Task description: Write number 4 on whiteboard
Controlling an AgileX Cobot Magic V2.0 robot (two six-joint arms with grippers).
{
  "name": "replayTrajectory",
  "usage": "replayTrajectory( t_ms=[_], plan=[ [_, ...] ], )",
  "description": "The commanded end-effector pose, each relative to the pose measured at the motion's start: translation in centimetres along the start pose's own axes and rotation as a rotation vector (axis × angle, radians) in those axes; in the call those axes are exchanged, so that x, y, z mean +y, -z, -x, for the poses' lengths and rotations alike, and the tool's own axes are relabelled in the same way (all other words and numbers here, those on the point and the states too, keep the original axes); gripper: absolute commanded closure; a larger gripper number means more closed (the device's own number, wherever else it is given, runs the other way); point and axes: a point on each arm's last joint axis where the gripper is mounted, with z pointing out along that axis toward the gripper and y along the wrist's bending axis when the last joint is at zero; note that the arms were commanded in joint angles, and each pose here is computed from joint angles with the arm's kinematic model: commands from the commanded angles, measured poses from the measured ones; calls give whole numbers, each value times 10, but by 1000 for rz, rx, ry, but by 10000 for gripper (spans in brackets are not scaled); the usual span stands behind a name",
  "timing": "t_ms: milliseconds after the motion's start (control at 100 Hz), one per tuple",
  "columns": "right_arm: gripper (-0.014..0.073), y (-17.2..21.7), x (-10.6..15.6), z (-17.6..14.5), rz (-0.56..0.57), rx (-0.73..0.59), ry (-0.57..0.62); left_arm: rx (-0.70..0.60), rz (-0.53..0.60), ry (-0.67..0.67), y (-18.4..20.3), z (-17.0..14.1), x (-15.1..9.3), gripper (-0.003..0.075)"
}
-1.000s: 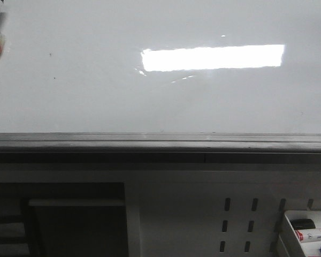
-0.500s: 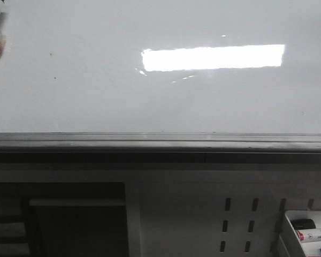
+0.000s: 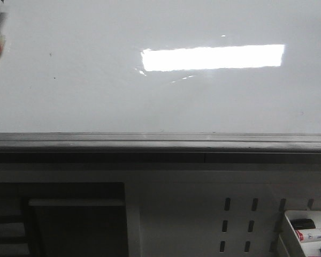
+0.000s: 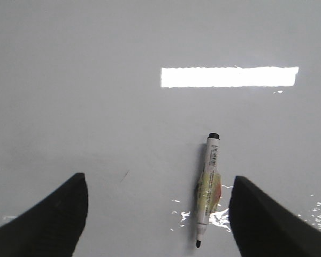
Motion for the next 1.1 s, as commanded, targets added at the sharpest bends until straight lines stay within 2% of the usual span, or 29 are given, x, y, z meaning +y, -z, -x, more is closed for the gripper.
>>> replayTrajectory(
  t_ms=[0,230,310,410,580,790,1090],
  plan=[
    [116,2,0,16,1,-88,12,-88,-15,25,-2,16,-2,246],
    [116,2,1,16,10,-88,-4,115,-25,-111,-35,5,-3,249],
    [116,2,1,16,11,-88,-6,183,-60,-88,-51,-1,-6,249],
    [116,2,1,16,11,-88,-6,275,-87,-141,-74,-12,-9,249],
    [116,2,1,16,11,-88,-6,425,-129,-151,-113,-29,-17,249],
    [116,2,1,16,11,-88,-6,508,-158,-173,-157,-37,-27,249],
    [116,2,1,16,11,-88,-6,494,-138,-173,-198,-53,-30,253]
  ],
)
